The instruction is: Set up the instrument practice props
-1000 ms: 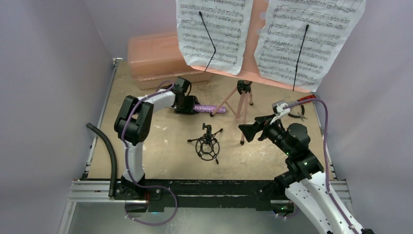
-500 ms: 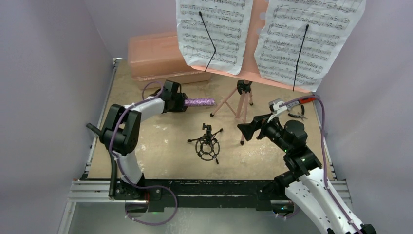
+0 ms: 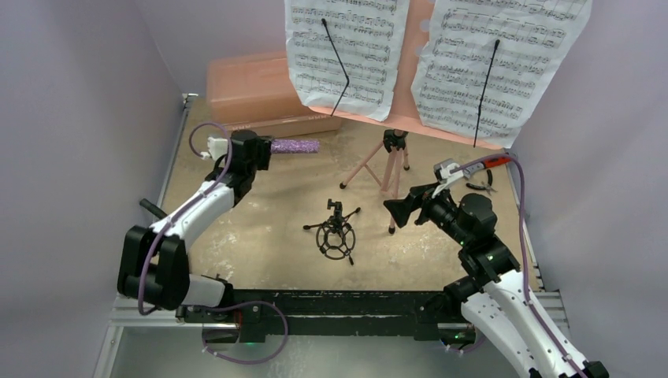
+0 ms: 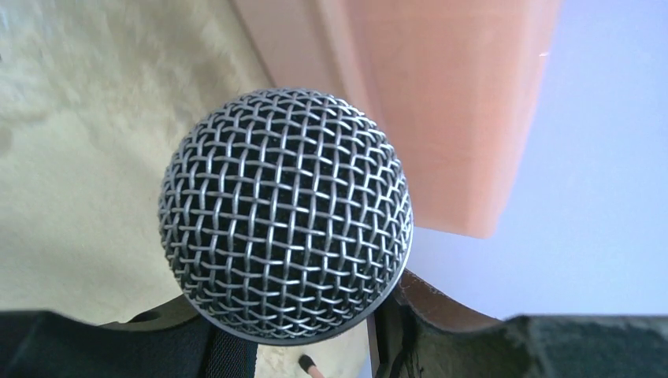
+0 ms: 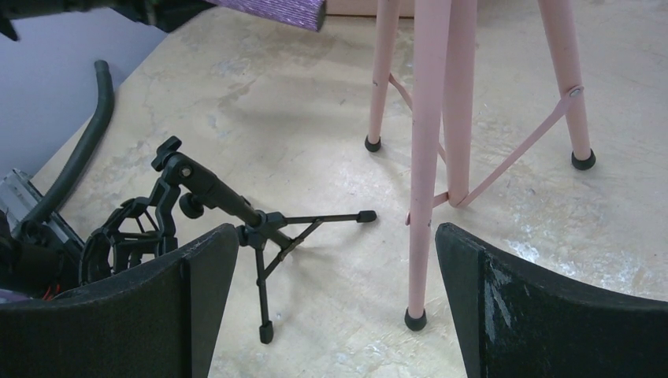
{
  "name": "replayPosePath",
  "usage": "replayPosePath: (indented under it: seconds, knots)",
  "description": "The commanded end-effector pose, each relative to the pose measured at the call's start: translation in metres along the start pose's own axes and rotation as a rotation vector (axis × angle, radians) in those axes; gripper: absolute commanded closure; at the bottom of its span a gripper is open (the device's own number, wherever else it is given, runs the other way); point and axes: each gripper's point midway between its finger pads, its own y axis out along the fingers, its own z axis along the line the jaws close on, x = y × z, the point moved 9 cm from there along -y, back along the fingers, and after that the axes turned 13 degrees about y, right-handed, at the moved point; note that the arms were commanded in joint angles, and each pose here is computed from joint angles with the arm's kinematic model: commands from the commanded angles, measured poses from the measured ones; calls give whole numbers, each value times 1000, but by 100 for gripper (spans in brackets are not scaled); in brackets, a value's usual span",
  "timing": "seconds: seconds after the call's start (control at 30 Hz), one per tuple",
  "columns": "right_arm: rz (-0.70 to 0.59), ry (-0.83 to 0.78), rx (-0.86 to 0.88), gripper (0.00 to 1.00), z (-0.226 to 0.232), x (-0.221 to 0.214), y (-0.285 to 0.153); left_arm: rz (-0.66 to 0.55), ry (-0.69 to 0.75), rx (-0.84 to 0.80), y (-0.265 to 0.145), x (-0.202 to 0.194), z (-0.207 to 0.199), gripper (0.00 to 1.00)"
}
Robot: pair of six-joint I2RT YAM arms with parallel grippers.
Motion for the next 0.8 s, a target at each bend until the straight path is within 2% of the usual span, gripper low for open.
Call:
replayPosePath:
  seconds: [0.0,0.07,0.43,0.7,0.77]
  knots:
    - [-65,-41,58,2,12,20,1,-199,178,-109,-40,35,-18,100]
    - [-58,-40,59,2,12,20,2,-254,220,-121,-54,44,-16,100]
    - [-63,-50,88,2,14,23,8,-391,546,-275,-133,71,1,100]
    - [-58,-50,99,2,14,22,9,-411,781,-408,-180,80,0,100]
    - [-56,-52,100,2,14,22,9,-403,855,-490,-193,80,-3,100]
